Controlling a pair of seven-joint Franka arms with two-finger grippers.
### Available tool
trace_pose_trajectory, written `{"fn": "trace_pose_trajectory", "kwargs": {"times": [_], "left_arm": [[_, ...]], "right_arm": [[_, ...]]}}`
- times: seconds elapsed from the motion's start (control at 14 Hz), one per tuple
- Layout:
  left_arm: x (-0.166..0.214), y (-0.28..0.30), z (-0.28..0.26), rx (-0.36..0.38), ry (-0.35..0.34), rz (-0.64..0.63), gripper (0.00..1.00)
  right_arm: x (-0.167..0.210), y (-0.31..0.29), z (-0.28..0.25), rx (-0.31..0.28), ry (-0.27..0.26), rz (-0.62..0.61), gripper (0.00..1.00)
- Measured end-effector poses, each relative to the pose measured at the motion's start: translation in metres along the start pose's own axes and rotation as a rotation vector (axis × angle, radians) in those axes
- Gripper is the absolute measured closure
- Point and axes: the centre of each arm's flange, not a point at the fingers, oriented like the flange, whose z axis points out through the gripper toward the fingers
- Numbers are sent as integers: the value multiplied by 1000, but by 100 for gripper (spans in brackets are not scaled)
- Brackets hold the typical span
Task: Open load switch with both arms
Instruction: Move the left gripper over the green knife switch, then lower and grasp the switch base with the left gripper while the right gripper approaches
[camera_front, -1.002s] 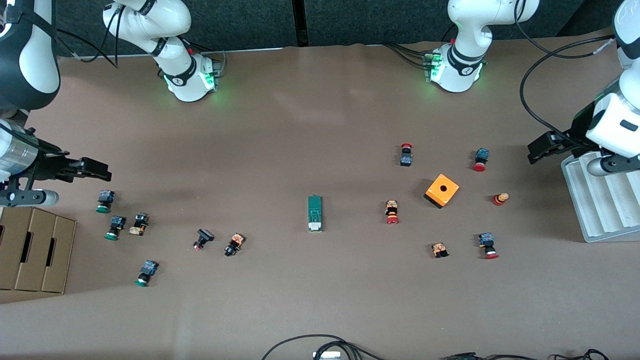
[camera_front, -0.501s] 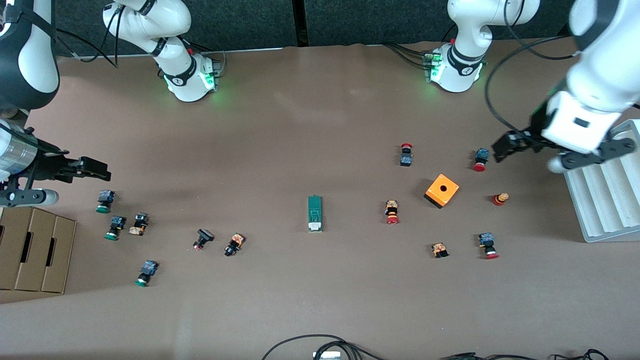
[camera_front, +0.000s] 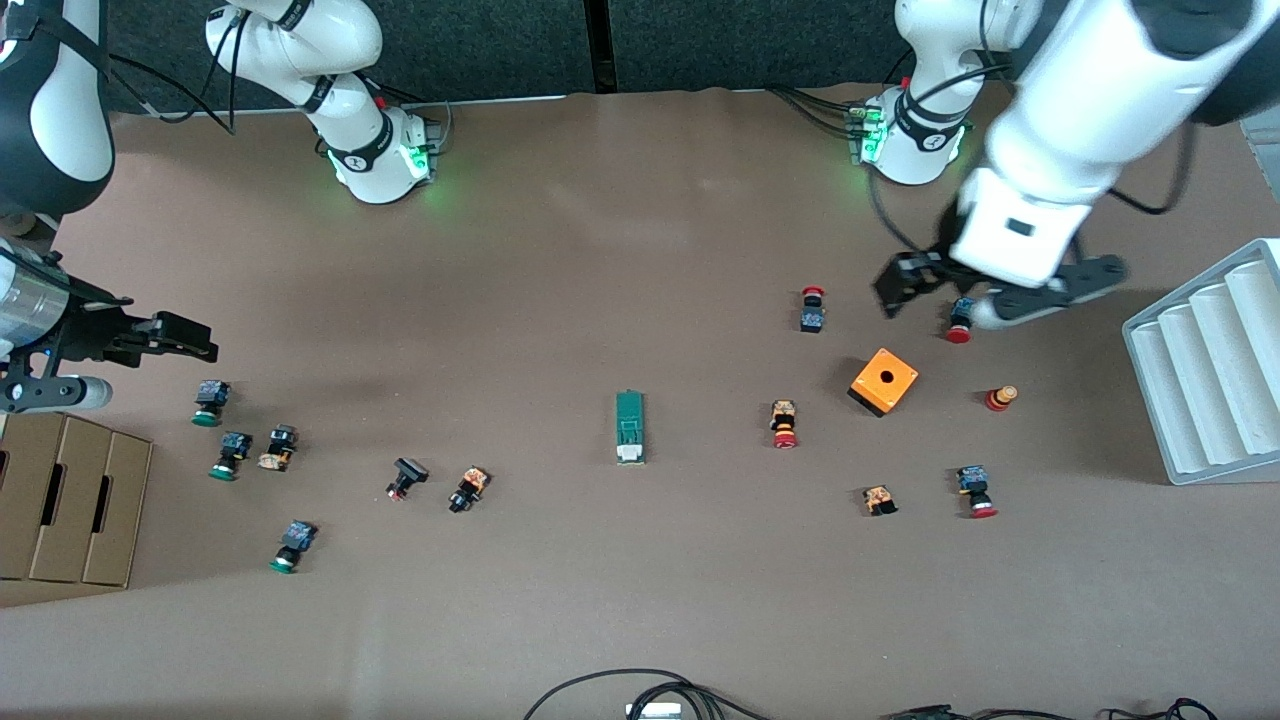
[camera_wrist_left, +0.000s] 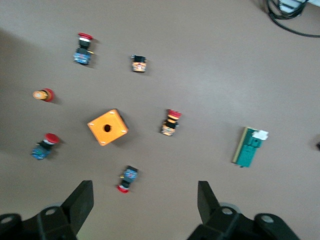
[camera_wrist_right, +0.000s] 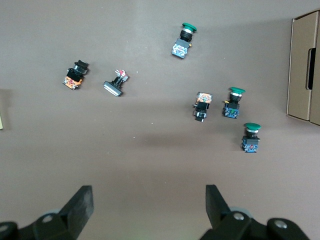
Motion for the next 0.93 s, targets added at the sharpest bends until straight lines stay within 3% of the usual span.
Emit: {"fn": "trace_pose_trajectory", "kwargs": {"times": [0.64, 0.93], "left_arm": [[-77, 122, 62, 12, 163, -11, 5], [-99, 163, 109, 4, 236, 78, 4]], "right_arm": [[16, -8, 16, 2, 15, -88, 0], [30, -24, 37, 158, 16, -92, 0]]}}
